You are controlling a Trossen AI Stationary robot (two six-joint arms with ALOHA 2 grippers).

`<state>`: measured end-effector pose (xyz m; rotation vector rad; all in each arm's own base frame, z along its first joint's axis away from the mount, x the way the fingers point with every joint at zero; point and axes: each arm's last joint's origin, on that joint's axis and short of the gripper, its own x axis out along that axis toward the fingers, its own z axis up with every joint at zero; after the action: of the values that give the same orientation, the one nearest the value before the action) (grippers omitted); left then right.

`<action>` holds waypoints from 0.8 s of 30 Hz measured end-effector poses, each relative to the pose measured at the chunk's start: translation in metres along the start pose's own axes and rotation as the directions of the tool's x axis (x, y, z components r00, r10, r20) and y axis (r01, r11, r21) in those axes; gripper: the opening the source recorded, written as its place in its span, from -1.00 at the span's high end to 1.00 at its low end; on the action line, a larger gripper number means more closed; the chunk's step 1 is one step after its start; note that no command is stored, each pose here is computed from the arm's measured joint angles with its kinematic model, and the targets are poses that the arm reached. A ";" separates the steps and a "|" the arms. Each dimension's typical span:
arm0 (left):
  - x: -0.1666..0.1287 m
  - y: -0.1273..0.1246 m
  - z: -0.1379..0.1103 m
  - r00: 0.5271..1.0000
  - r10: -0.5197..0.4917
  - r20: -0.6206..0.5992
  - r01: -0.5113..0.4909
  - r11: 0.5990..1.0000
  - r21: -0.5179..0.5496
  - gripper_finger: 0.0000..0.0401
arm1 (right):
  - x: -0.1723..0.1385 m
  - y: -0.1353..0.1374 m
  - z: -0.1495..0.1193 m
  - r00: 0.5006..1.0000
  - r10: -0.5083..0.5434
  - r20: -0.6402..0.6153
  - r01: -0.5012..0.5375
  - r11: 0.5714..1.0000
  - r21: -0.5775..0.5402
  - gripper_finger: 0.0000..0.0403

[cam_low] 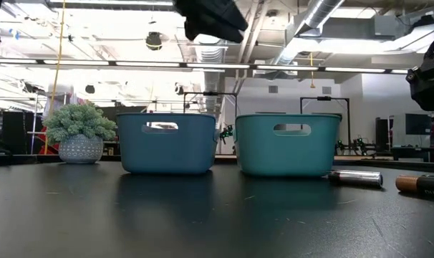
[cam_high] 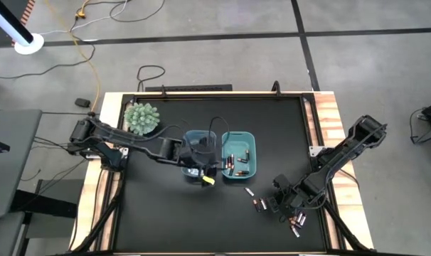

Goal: Sort batteries
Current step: Put the silver battery into the blue bin

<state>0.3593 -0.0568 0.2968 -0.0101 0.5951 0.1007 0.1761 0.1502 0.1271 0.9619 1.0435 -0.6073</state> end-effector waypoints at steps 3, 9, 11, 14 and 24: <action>-0.002 -0.002 0.004 0.999 0.029 0.016 -0.028 0.998 -0.052 0.24 | 0.000 0.000 0.000 1.000 0.000 0.000 0.000 1.000 -0.003 0.41; 0.003 -0.009 0.001 0.999 0.049 0.000 -0.049 0.988 -0.145 0.24 | 0.000 -0.001 0.000 1.000 -0.011 0.008 0.011 0.999 -0.030 0.41; 0.010 -0.014 -0.005 0.998 0.060 -0.029 -0.064 0.988 -0.144 0.24 | 0.000 -0.001 0.000 1.000 -0.011 0.009 0.011 0.999 -0.053 0.41; 0.021 -0.020 -0.013 0.996 0.059 -0.060 -0.070 0.979 -0.189 0.24 | 0.000 0.000 0.000 1.000 -0.004 0.007 0.004 0.995 -0.101 0.41; 0.011 -0.014 -0.025 0.973 0.101 -0.207 -0.171 0.920 -0.353 0.24 | -0.014 -0.004 0.005 1.000 -0.002 -0.005 0.001 0.989 -0.148 0.41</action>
<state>0.3555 -0.0708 0.2693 -0.3485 0.7567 0.3505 0.1696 0.1440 0.1389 0.8334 1.0788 -0.5213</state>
